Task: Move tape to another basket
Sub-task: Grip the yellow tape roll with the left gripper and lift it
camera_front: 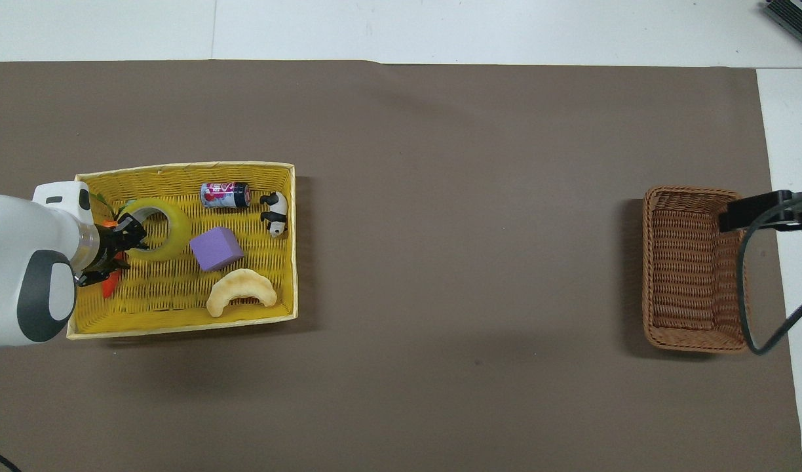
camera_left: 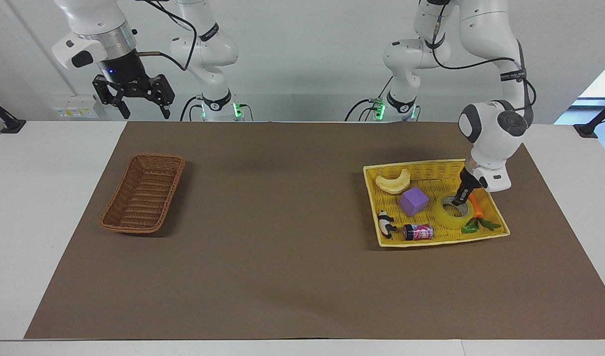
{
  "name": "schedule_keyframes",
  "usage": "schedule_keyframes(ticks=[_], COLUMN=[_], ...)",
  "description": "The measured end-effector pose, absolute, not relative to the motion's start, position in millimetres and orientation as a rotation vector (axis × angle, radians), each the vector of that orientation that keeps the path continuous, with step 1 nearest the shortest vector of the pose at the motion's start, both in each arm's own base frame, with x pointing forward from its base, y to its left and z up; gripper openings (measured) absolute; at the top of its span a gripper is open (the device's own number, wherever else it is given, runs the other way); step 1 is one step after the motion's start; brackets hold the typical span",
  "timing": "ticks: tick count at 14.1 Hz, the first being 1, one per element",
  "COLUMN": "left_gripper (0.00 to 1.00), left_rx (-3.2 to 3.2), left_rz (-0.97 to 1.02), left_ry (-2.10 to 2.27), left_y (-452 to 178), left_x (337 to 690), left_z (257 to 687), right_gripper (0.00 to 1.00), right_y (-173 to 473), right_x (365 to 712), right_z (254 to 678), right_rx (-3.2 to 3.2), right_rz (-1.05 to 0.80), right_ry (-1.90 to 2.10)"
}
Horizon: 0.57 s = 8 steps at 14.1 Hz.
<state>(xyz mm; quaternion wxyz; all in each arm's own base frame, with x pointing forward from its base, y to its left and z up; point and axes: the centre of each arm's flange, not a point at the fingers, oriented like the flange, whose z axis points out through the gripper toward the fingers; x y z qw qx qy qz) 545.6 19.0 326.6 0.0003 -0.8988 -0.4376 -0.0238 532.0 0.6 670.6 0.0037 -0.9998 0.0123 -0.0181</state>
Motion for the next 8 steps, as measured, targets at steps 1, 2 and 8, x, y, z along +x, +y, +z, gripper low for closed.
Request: schedule_keyframes(ticks=[1,2,8], left_gripper=[0.21,0.21,0.21], left_rx=[-2.823,-2.823,-2.848], left_rz=[-0.078,-0.079,-0.092], left_ry=[-1.378,-1.378,-1.322], left_y=[18,17,18], left_x=[547,551,588], left_z=[329,334,416], right_gripper=[1.00,1.00,1.00], right_y=[1,1,1], right_x=[532,532,532], right_z=[671,671,671], right_rx=[-3.133,-3.133,-3.133], right_rz=[-0.057,-0.057,-0.057], right_ry=[0.039,0.039,0.039])
